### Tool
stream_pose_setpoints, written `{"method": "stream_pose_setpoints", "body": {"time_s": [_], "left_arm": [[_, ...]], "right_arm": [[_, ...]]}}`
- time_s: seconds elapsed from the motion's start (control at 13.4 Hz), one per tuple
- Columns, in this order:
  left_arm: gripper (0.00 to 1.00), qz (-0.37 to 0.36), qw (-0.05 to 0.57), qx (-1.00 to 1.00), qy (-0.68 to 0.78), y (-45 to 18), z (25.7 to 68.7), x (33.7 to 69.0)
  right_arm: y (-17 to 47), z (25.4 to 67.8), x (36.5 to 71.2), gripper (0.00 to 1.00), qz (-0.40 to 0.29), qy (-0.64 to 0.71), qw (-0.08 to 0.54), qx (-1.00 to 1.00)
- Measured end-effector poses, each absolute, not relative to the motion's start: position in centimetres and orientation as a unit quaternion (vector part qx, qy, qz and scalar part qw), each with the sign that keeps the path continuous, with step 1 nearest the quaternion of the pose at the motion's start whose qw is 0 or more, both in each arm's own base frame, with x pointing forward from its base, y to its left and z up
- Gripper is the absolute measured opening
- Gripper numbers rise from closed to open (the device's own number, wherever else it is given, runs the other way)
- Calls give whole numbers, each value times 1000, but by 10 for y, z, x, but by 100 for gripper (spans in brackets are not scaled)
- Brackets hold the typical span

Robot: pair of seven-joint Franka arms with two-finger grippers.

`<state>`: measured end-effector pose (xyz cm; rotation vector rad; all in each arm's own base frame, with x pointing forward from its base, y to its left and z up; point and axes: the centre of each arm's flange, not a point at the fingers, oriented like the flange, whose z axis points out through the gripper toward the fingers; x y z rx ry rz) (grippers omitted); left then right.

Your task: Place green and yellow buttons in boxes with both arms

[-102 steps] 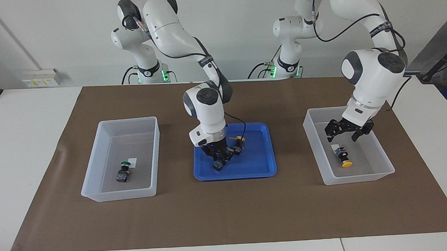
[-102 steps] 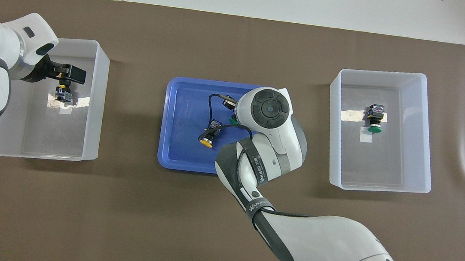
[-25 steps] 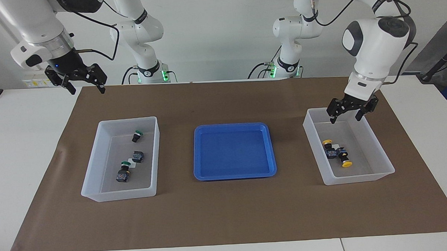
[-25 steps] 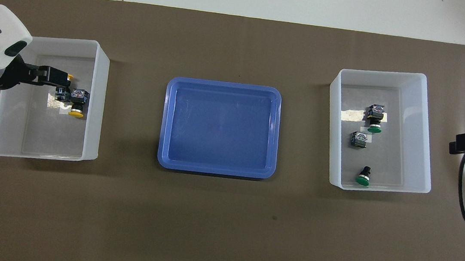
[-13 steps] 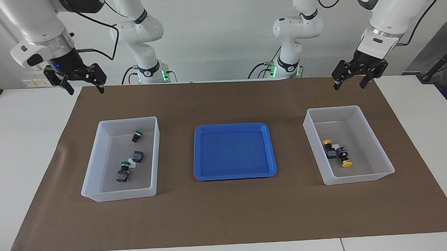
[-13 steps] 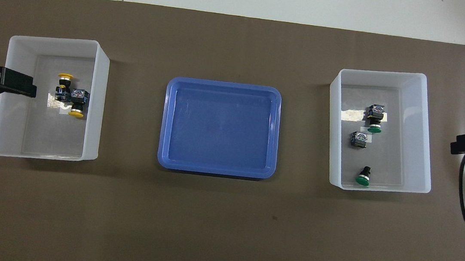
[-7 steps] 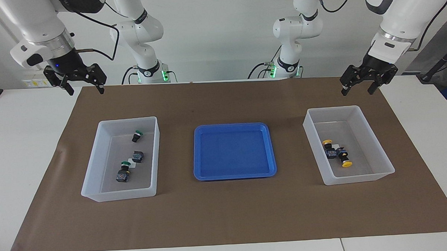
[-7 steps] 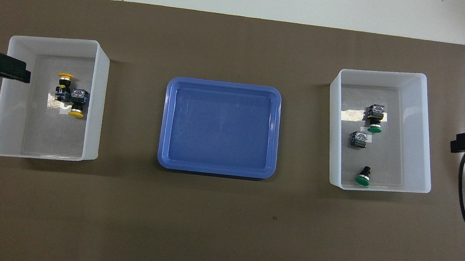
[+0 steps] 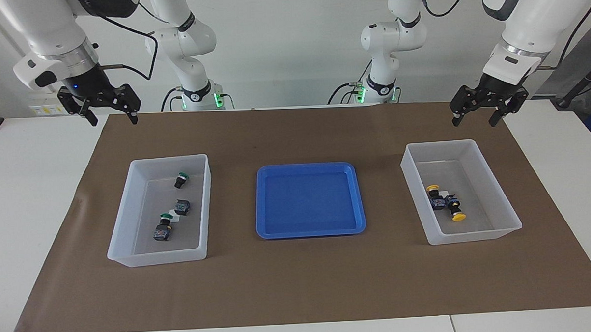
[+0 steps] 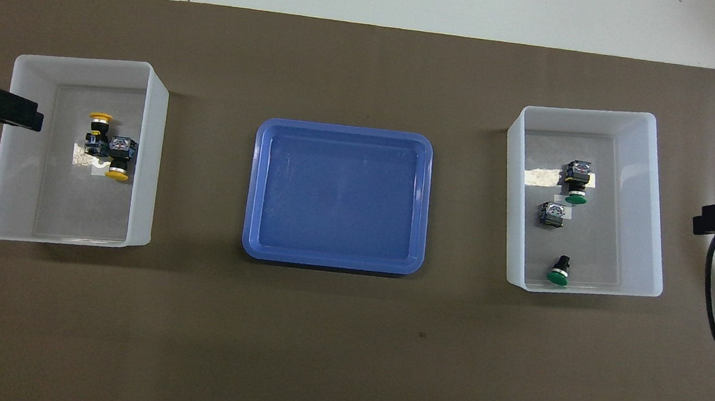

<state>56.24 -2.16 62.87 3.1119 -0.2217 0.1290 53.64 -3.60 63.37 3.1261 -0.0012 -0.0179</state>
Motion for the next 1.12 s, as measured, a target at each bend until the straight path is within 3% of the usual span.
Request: {"method": "stream_pose_setpoints", "body": {"time_s": [1.12], "left_arm": [[100,4,-8,996,-89,-23,623,554]], "right_arm": [[-37,634,536,100,-6,-1,8,1000]]}}
